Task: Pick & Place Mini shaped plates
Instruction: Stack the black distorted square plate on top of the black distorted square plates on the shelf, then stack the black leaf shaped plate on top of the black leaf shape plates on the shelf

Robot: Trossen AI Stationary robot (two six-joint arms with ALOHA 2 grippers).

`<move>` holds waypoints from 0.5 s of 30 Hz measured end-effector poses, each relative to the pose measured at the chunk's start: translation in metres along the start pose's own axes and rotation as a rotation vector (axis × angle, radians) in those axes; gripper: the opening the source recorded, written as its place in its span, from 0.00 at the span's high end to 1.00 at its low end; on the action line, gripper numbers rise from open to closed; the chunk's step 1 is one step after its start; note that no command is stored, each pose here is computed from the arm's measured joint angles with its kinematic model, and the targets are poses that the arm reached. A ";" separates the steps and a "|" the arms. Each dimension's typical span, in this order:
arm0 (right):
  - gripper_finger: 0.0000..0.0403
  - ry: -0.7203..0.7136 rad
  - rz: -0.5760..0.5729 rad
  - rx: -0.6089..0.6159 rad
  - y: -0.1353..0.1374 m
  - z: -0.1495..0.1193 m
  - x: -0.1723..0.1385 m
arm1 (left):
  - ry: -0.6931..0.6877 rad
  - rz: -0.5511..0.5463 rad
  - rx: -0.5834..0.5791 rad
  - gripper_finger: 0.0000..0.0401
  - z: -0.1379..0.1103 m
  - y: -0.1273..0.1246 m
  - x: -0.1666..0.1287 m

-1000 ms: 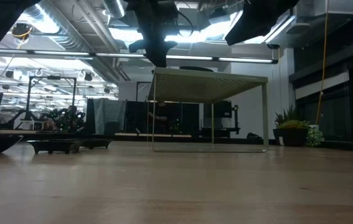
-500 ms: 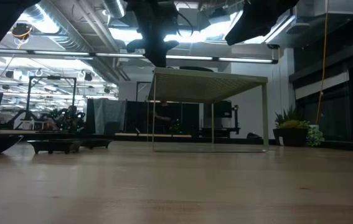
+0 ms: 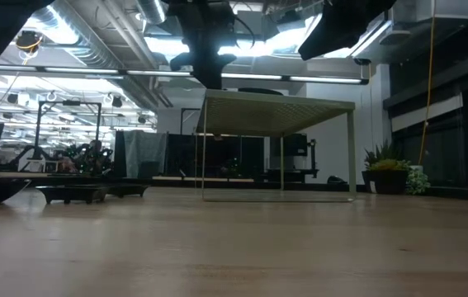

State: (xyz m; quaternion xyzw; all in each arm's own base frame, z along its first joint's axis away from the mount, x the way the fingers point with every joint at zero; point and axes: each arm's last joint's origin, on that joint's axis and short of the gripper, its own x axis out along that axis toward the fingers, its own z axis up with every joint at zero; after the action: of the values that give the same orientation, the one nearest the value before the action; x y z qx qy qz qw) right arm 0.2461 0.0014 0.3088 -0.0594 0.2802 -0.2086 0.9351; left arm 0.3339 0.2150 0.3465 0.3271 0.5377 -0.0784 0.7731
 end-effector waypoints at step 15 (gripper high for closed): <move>0.47 0.000 0.000 0.000 0.000 0.000 0.000 | 0.037 0.004 -0.012 0.85 0.000 -0.001 0.000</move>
State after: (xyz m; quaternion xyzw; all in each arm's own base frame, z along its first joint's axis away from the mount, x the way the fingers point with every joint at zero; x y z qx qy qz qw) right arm 0.2461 0.0014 0.3087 -0.0594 0.2804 -0.2084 0.9351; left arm 0.3332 0.2142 0.3459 0.3246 0.5518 -0.0676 0.7652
